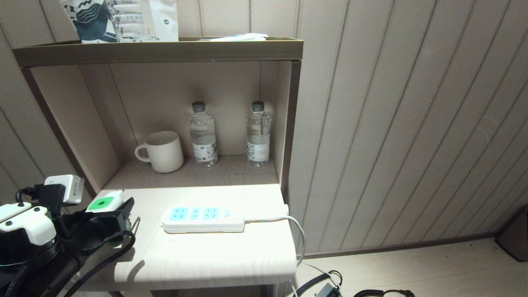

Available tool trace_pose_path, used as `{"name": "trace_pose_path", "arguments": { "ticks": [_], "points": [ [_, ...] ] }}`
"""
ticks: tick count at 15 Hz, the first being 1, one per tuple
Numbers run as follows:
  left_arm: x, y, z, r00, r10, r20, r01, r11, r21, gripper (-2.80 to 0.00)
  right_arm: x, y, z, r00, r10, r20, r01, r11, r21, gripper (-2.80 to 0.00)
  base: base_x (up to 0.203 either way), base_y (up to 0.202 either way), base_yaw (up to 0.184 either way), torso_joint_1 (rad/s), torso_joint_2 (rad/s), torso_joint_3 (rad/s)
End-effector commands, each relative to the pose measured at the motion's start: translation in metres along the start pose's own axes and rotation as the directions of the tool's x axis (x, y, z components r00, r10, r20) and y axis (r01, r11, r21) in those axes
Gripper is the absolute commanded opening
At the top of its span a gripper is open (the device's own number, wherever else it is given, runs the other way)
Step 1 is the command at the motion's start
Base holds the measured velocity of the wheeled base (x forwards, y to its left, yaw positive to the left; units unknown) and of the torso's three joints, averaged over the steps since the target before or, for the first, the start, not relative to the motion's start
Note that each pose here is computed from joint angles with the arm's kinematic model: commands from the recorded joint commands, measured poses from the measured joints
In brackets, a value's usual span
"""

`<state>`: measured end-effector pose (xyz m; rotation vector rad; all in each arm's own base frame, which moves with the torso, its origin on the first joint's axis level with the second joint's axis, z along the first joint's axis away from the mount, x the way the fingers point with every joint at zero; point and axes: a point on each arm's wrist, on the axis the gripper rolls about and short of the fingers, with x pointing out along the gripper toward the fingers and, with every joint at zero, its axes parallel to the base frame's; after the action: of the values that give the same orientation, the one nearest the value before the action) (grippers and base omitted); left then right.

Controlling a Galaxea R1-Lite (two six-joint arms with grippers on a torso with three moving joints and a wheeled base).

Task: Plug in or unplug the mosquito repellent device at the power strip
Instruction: Pick up the mosquito repellent liquid

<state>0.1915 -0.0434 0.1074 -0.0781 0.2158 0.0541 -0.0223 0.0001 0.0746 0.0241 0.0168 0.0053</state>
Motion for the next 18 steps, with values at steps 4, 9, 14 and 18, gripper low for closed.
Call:
{"name": "trace_pose_path", "arguments": {
  "ticks": [4,9,14,18],
  "points": [
    [-0.002,0.000,0.002,1.000,-0.001,0.014,0.001,1.000,-0.001,-2.80,0.000,0.000,0.000,1.000,0.001,0.000,-0.001,1.000,0.000,-2.80,0.000,0.000,0.000,0.000,0.00,0.000],
    [-0.010,0.002,0.008,1.000,-0.004,0.022,0.003,1.000,0.011,-2.80,0.000,0.000,0.000,1.000,0.001,-0.002,-0.001,1.000,0.001,-2.80,0.000,0.000,0.000,0.000,0.00,0.000],
    [-0.024,0.004,0.017,1.000,-0.009,0.012,0.009,1.000,0.025,-2.80,0.000,0.000,0.000,1.000,0.001,0.000,-0.001,1.000,0.000,-2.80,0.000,0.000,0.000,0.000,0.00,0.000],
    [-0.038,0.006,0.029,1.000,-0.011,-0.016,0.012,0.999,0.044,-2.80,0.000,0.000,0.000,1.000,0.001,0.000,-0.001,1.000,0.000,-2.80,0.000,0.000,0.000,0.000,0.00,0.000]
  ]
}}
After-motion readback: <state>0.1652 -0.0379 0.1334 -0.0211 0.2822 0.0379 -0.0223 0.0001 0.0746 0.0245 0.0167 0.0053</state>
